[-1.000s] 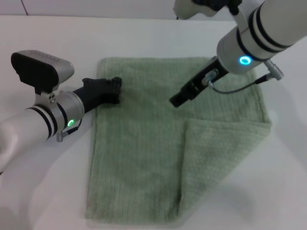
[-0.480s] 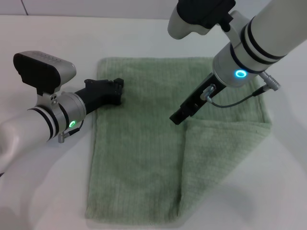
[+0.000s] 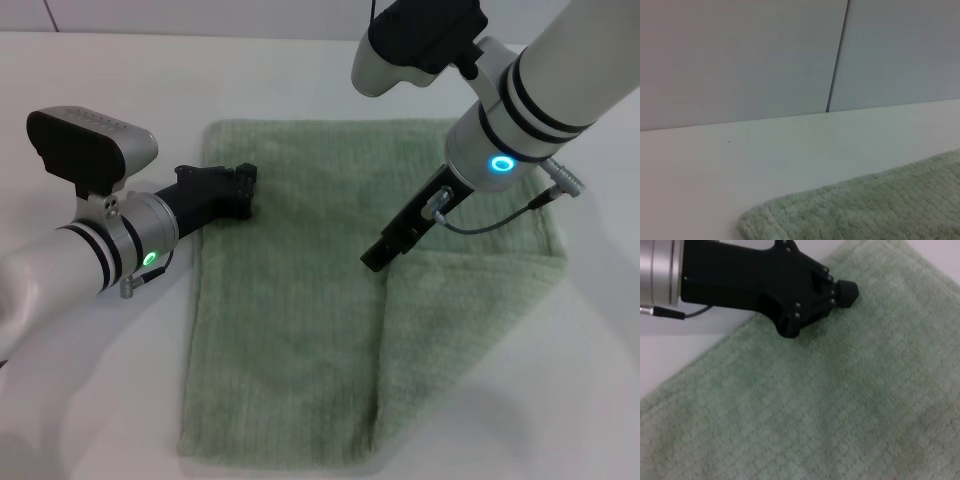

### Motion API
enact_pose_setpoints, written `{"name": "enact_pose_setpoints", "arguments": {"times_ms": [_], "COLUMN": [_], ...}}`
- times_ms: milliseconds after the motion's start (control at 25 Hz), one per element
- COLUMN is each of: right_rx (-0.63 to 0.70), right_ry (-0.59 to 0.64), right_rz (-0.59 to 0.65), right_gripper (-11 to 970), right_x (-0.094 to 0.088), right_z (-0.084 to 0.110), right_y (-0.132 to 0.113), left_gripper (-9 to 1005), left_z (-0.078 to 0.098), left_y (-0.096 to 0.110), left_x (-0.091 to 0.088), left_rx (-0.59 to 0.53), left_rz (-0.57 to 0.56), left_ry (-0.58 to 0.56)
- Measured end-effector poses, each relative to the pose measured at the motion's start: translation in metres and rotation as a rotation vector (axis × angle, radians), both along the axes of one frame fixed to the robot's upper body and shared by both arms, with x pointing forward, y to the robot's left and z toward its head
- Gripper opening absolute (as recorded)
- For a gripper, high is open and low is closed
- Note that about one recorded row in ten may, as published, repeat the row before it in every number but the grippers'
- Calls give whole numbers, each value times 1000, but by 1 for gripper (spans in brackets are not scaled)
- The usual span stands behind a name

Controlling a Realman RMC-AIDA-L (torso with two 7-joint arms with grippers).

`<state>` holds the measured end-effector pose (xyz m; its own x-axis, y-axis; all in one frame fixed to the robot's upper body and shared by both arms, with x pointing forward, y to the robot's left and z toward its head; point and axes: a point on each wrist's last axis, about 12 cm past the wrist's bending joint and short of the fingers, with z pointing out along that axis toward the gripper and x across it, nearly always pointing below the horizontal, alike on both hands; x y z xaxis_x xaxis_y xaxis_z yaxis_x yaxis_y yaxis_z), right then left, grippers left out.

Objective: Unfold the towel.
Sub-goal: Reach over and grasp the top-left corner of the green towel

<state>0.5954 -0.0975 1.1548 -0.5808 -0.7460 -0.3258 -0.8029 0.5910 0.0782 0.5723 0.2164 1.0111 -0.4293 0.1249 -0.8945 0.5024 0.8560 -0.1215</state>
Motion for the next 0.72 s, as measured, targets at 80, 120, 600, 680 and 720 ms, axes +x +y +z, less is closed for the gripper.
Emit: {"name": "enact_pose_setpoints", "arguments": {"times_ms": [80, 120, 600, 680, 720], "right_rx": [-2, -4, -29, -33, -33], "right_ry": [1, 4, 38, 41, 41], "right_rz": [0, 0, 6, 8, 8], "right_gripper": [784, 784, 784, 784, 784], "right_x": [1, 1, 4, 4, 4], "right_z": [-1, -2, -9, -9, -9], "right_y": [0, 0, 1, 1, 1], "left_gripper": [-1, -1, 0, 0, 0], "left_z": [0, 0, 0, 0, 0], "left_y": [0, 0, 0, 0, 0], "left_x": [0, 0, 0, 0, 0], "left_rx": [0, 0, 2, 2, 2], "left_rz": [0, 0, 1, 1, 1], "left_ry": [0, 0, 1, 1, 1]}}
